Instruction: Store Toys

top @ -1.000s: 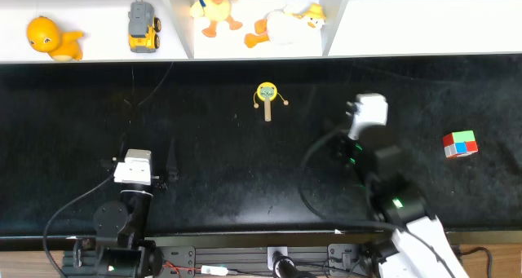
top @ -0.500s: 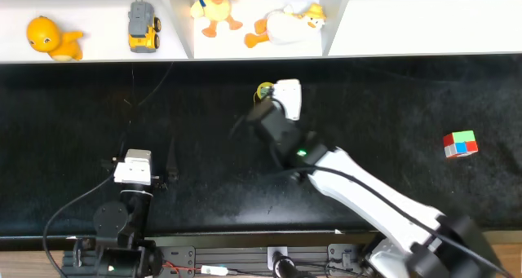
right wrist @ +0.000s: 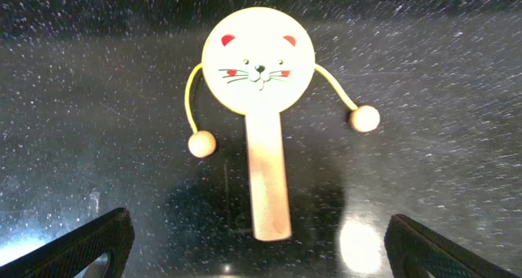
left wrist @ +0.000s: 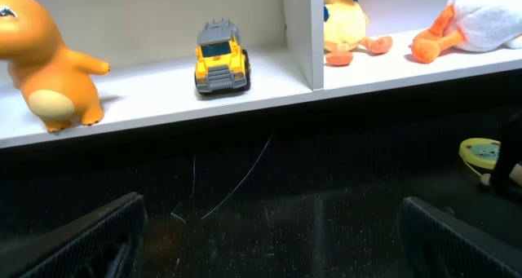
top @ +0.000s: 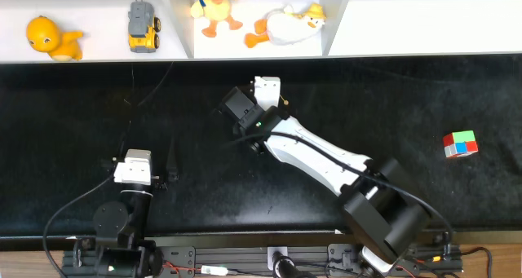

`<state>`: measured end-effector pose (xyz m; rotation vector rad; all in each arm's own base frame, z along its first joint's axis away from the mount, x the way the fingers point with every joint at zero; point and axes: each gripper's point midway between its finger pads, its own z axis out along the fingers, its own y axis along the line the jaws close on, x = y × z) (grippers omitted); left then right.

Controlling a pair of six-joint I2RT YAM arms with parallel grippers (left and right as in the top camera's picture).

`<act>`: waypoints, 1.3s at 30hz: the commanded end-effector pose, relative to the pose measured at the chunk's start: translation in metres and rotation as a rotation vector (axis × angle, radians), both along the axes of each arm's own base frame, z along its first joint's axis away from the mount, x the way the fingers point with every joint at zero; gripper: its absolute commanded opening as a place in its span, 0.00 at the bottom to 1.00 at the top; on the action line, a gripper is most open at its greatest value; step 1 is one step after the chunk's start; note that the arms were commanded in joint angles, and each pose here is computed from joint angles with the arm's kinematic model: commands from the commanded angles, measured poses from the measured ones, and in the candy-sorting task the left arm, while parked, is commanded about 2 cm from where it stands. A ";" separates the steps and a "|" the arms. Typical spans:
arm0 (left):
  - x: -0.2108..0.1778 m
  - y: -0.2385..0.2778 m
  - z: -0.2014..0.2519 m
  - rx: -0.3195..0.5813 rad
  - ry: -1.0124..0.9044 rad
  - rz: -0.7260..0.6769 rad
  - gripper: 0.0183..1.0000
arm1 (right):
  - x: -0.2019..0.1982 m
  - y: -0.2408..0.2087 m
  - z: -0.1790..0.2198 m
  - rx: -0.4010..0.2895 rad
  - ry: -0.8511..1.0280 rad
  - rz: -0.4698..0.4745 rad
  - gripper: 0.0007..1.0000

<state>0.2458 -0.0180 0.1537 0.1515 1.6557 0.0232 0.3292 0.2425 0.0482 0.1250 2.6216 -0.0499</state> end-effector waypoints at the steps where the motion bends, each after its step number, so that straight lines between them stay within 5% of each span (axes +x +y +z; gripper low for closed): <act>1: -0.001 0.000 0.001 -0.006 -0.008 0.002 1.00 | 0.005 0.006 -0.002 0.024 0.014 -0.019 1.00; 4: -0.001 0.000 0.001 -0.006 -0.008 0.002 1.00 | 0.005 0.000 -0.004 0.012 0.027 -0.029 0.95; 7: -0.001 0.000 0.001 -0.006 -0.008 0.002 1.00 | 0.008 -0.005 -0.004 0.011 0.027 -0.041 0.80; 12: -0.001 0.000 0.001 -0.006 -0.008 0.002 1.00 | 0.012 -0.010 -0.004 0.011 0.028 -0.059 0.81; 15: -0.001 0.000 0.001 -0.006 -0.008 0.002 1.00 | 0.012 -0.011 -0.007 0.013 0.037 -0.061 0.69; 27: -0.001 0.000 0.001 -0.006 -0.008 0.002 1.00 | 0.007 -0.010 -0.033 0.000 0.101 -0.055 0.57; 32: -0.001 0.000 0.001 -0.006 -0.008 0.002 1.00 | 0.008 -0.008 -0.033 0.005 0.094 -0.054 0.29; 39: -0.001 0.000 0.001 -0.006 -0.008 0.002 1.00 | 0.011 -0.006 -0.029 0.020 0.080 -0.053 0.11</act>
